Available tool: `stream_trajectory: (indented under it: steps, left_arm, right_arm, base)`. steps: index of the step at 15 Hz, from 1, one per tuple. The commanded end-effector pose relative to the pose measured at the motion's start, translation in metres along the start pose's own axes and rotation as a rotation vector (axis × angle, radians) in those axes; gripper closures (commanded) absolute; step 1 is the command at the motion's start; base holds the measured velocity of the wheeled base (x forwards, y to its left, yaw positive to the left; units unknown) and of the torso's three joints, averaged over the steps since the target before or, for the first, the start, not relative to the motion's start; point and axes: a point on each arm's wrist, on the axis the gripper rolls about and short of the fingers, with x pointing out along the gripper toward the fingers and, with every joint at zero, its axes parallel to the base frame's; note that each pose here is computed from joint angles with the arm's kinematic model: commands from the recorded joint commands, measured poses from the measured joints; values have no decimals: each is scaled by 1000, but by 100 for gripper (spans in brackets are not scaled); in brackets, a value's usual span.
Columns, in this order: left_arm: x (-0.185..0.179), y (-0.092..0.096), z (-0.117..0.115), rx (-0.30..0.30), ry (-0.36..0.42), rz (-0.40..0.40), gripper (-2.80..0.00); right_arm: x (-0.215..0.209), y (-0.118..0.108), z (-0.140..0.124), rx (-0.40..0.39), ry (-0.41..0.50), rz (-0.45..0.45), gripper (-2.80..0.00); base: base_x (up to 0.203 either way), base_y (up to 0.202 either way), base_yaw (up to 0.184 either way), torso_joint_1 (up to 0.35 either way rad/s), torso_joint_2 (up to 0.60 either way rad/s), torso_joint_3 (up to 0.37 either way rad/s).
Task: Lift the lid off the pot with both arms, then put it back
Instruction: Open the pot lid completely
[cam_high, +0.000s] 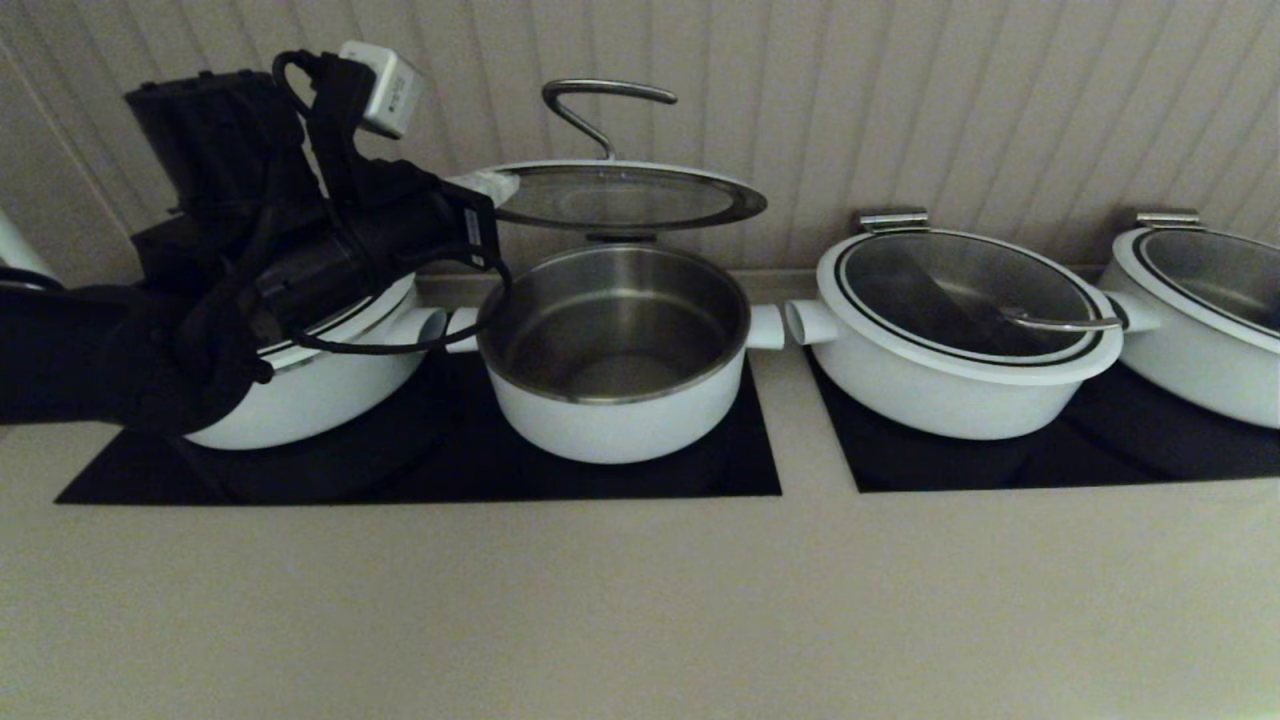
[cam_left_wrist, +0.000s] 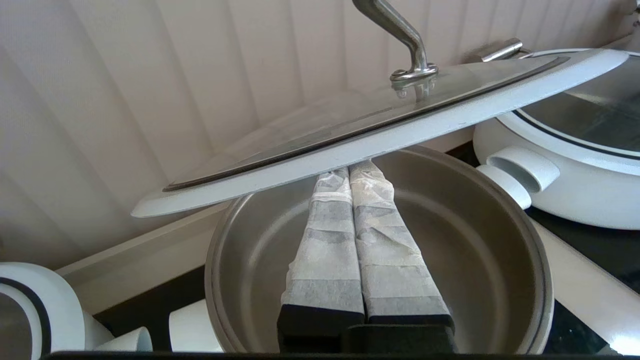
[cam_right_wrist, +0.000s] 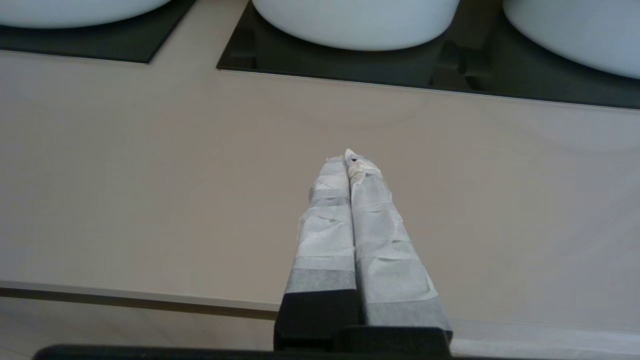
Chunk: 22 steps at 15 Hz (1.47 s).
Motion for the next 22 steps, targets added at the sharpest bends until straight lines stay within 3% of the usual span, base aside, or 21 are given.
stream_trajectory:
  steps: [1,5,11,15,18,22]
  left_arm:
    - [-1,0,2,2,-10,1,0]
    - [4,1,4,16,-104,10,0]
    - [7,1,-1,20,-96,10,0]
    - [15,2,-7,33,-145,15,0]
    - [18,2,-11,34,-137,14,0]
    - [25,4,-4,40,-171,20,0]
  right_arm:
    - [0,0,0,-1,1,1,0]
    - [0,0,0,-1,1,1,0]
    - [0,0,0,-1,1,1,0]
    - [0,0,0,-1,1,1,0]
    - [0,0,0,-1,1,1,0]
    - [0,0,0,-1,1,1,0]
  base:
    - [0,0,0,0,0,0]
    - [0,0,0,0,0,0]
    - [0,0,0,0,0,0]
    - [0,0,0,0,0,0]
    - [0,0,0,0,0,0]
    - [0,0,0,0,0,0]
